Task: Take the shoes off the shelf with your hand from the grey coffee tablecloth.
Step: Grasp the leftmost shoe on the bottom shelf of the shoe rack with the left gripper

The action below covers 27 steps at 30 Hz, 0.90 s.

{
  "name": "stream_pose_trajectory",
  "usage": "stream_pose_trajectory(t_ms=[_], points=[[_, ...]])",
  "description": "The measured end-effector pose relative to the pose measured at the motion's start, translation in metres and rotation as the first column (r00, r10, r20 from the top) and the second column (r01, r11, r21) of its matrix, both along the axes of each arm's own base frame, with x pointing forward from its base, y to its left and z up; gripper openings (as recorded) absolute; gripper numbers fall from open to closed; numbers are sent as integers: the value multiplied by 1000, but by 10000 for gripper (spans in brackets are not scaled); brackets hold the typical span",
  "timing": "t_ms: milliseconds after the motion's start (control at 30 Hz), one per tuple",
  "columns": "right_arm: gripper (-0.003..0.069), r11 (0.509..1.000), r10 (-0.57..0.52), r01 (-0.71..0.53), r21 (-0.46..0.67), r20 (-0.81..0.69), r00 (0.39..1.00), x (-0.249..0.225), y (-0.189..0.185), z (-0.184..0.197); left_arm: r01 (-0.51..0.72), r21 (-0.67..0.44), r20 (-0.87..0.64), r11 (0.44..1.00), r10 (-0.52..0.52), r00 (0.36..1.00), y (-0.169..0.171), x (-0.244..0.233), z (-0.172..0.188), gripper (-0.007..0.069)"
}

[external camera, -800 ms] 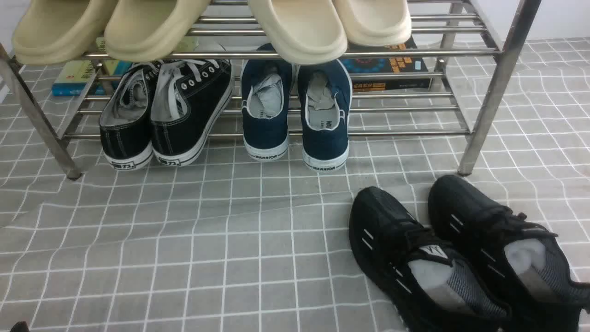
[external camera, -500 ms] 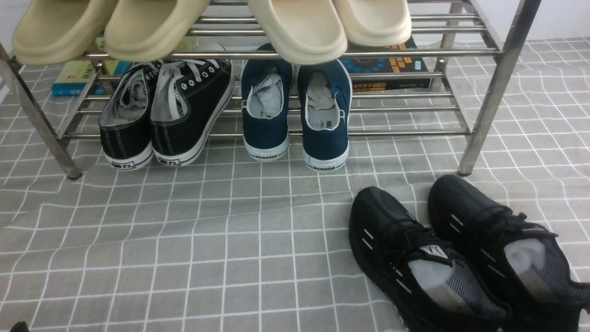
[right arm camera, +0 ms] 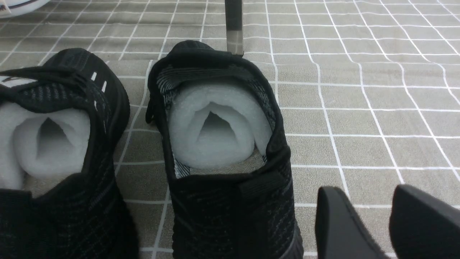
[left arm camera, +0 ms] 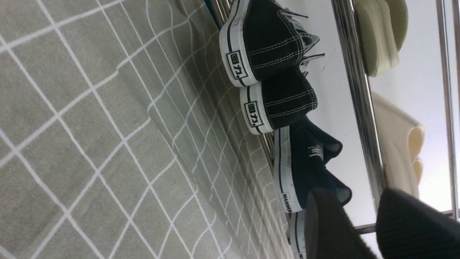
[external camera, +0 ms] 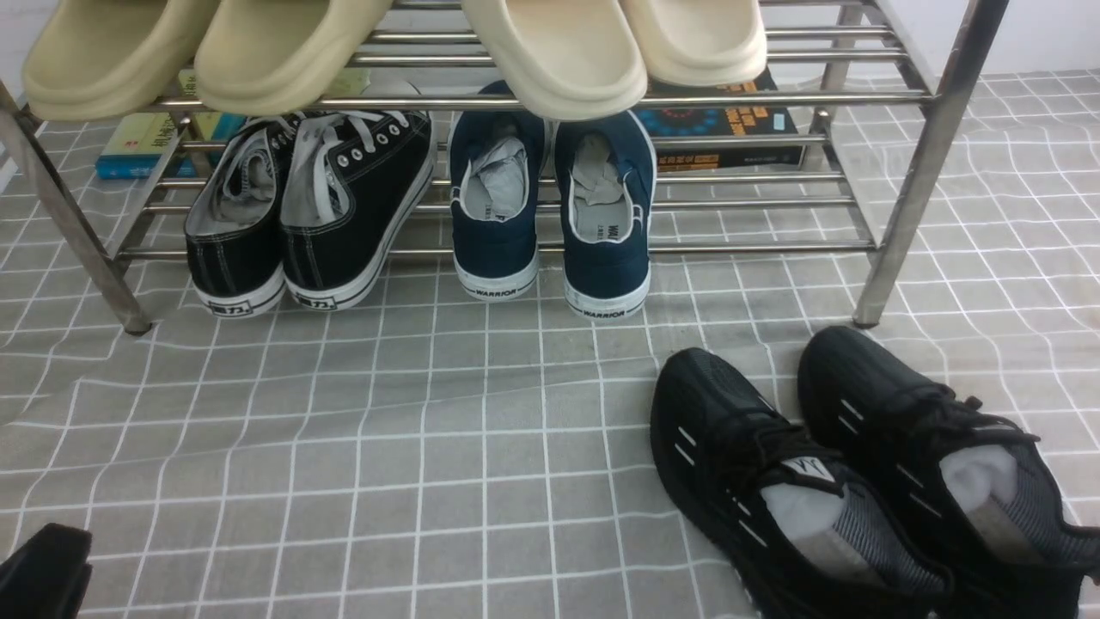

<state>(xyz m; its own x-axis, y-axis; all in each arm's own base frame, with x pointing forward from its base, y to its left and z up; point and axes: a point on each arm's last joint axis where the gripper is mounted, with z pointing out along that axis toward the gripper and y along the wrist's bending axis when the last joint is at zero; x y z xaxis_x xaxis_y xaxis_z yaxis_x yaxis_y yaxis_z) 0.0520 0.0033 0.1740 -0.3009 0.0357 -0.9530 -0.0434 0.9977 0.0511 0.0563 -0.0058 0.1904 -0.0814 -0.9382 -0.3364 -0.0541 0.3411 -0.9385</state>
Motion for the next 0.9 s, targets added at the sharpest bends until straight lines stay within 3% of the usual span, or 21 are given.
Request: stream_pose_trajectory(t_ms=[100,233,400,500,533,600,700,767,900], points=[[238,1000,0,0,0,0,1000,0,0,0,-9,3,20,1000,8,1000,1,0,2,240],[238,1000,0,0,0,0,1000,0,0,0,29,121,3,992,-30,1000,-2,-2,10,203],[238,1000,0,0,0,0,1000,0,0,0,83,379,43,922,-107,993,-7,-18,87,33],[238,1000,0,0,0,0,1000,0,0,0,188,436,-163,880,-128,978,-8,0,116,2],[238,1000,0,0,0,0,1000,0,0,0,204,441,-195,874,-129,972,-8,2,116,2],[238,1000,0,0,0,0,1000,0,0,0,329,447,-450,832,-108,886,-4,33,116,3],[238,1000,0,0,0,0,1000,0,0,0,424,419,-634,803,-76,770,0,70,108,33],[238,1000,0,0,0,0,1000,0,0,0,449,412,-682,793,-58,729,2,95,107,74],[238,1000,0,0,0,0,1000,0,0,0,425,416,-695,804,-20,719,6,132,110,180]])
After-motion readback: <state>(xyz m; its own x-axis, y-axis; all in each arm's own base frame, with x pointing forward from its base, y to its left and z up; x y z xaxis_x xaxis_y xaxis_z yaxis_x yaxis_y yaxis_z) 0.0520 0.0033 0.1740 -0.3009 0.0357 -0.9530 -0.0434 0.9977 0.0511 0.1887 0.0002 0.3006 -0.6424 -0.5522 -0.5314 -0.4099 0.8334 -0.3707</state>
